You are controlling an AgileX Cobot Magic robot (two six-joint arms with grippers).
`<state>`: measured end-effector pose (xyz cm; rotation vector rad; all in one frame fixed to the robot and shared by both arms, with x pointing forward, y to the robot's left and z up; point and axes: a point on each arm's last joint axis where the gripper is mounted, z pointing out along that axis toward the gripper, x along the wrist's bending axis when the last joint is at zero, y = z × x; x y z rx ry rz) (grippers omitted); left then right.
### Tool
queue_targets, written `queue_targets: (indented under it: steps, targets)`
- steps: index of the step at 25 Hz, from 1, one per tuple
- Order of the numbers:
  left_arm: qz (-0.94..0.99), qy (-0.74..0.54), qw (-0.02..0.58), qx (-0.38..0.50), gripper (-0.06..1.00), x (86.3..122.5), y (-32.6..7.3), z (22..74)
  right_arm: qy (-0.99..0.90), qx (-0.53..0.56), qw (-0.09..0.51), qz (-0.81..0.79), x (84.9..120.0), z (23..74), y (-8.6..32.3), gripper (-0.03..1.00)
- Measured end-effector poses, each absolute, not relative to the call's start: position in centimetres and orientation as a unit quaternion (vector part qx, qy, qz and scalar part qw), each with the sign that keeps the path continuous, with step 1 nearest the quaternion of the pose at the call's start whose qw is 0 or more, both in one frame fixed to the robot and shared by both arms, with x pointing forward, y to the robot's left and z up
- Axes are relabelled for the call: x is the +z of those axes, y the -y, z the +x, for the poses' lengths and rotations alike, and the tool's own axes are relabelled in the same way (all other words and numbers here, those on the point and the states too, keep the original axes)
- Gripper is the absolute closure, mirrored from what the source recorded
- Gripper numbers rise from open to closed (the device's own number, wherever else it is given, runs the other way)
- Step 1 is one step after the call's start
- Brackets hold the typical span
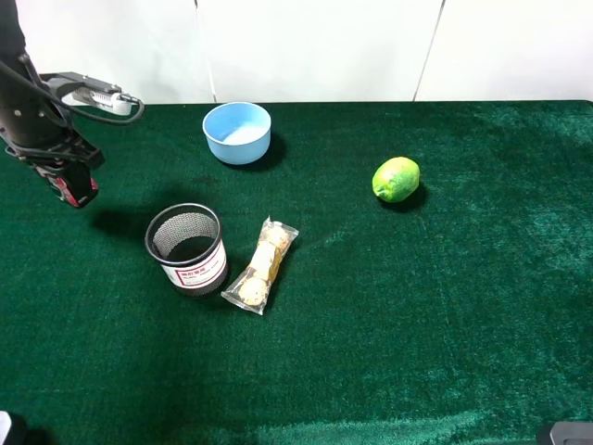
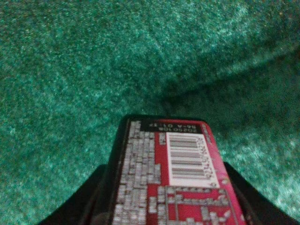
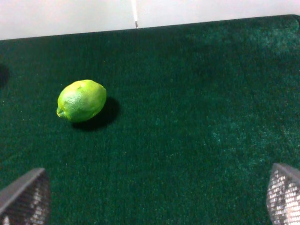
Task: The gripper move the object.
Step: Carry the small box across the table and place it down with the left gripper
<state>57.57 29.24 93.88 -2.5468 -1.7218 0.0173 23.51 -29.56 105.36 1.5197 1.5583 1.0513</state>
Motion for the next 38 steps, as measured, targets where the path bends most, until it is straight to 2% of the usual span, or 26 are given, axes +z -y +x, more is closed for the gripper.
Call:
queue_targets:
  steps: [15,31,38]
  targets:
    - [-0.825,0.564,0.041,0.017,0.47,98.5,-27.4,59.3,-0.603,0.406,0.354,0.588,105.4,23.5,29.6,0.28]
    - [-0.845,0.533,-0.019,-0.052,0.47,103.9,-20.6,61.0,-0.603,0.407,0.354,0.588,105.4,23.5,29.6,0.28]
    - [-0.86,0.505,-0.026,-0.066,0.47,104.2,-17.2,62.0,-0.603,0.407,0.354,0.588,105.4,23.5,29.6,0.28]
